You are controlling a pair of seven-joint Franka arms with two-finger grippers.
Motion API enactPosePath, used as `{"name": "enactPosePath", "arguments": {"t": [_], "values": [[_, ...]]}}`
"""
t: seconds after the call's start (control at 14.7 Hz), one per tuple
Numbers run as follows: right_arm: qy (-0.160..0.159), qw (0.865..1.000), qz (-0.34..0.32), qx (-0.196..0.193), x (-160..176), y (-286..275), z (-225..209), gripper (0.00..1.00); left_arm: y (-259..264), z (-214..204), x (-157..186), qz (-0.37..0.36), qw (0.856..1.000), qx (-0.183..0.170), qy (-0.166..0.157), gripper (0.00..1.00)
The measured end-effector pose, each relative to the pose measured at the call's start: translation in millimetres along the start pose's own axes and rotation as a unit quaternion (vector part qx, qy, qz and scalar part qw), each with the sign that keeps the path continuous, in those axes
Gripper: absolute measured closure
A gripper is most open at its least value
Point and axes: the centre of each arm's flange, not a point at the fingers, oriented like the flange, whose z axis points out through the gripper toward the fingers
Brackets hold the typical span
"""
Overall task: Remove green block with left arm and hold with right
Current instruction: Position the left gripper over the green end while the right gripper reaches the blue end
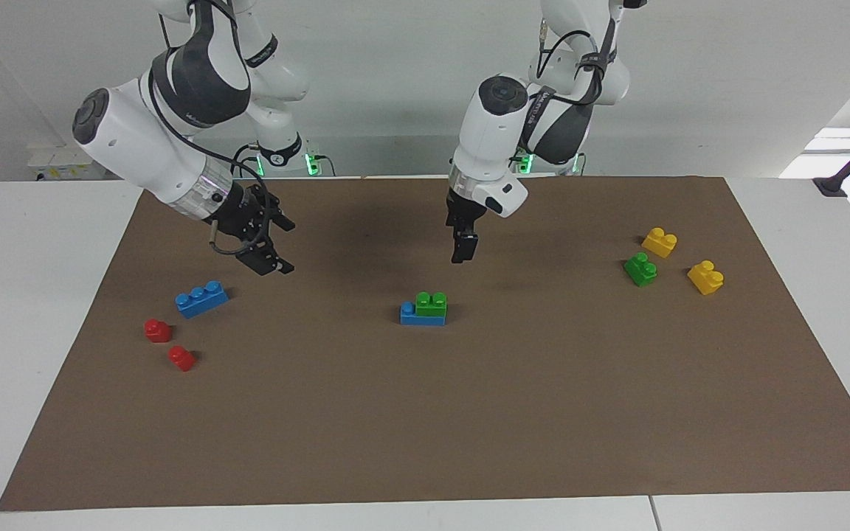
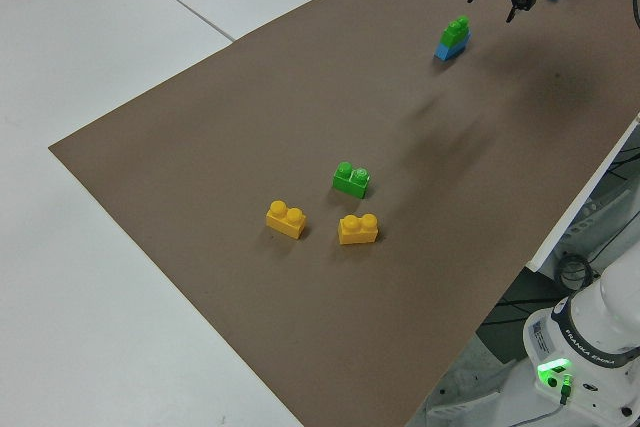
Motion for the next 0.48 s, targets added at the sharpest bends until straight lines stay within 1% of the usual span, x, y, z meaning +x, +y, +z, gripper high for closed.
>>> {"name": "enactPosePath", "arguments": {"t": [0.27,0.34,0.48], "values": [[-0.017,0.999,0.021,0.019,-17,-18,39,0.0,12,20,-4,-0.006,1.0,0.003,0.001,0.0],[-0.018,0.999,0.022,0.023,-24,-21,49,0.02,15,26,-6,-0.01,1.0,0.001,0.006,0.0],[-0.018,0.999,0.027,0.028,-35,-26,67,0.0,22,42,-15,-0.021,1.0,-0.006,0.021,0.0]]}}
